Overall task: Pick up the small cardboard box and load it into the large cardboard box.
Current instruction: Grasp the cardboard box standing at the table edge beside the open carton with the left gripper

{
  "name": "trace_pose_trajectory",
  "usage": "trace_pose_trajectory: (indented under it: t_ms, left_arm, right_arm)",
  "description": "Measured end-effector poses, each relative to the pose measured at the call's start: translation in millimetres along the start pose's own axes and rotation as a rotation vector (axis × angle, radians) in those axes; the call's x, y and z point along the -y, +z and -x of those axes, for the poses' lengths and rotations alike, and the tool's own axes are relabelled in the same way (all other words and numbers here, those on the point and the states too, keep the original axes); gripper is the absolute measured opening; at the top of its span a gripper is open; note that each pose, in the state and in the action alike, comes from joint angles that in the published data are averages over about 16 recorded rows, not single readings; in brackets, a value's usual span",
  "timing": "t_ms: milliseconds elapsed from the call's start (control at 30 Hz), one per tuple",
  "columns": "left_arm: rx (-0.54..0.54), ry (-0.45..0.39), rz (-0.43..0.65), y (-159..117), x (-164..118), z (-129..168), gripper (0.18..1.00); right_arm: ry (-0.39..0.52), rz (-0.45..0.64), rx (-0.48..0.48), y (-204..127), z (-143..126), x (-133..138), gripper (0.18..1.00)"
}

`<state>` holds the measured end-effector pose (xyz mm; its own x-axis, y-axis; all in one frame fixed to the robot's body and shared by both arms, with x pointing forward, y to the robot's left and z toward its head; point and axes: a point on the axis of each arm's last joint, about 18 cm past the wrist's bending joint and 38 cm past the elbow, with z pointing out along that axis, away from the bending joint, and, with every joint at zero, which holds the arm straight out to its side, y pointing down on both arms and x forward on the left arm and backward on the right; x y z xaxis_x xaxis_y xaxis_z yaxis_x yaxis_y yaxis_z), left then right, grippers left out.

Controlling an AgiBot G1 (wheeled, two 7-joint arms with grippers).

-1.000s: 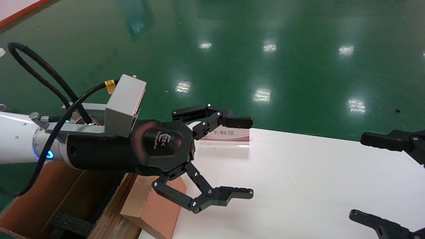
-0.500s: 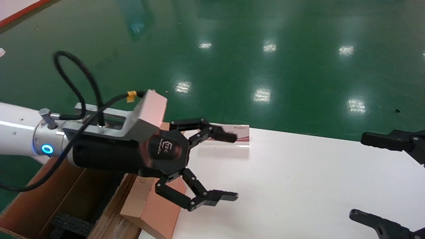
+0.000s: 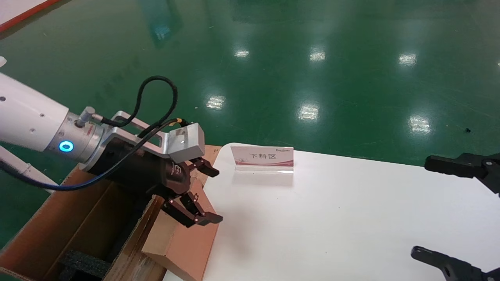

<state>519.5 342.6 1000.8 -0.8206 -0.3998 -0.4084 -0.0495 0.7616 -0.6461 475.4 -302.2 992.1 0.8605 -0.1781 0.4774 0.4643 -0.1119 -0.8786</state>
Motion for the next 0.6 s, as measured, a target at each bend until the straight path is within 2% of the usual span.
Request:
trace_pose_trajectory:
  t_ms: [333,600]
  left_arm:
    - [0.106,-0.110,0.192,-17.0,7.4,17.5,1.001]
    - [0.117,-0.197,0.280,-21.9,13.1,15.7,1.001]
  right_arm:
    - [0.000,0.000,0.000,0.0,0.0,0.0,1.001]
    - [0.000,0.000,0.000,0.0,0.0,0.0,1.001]
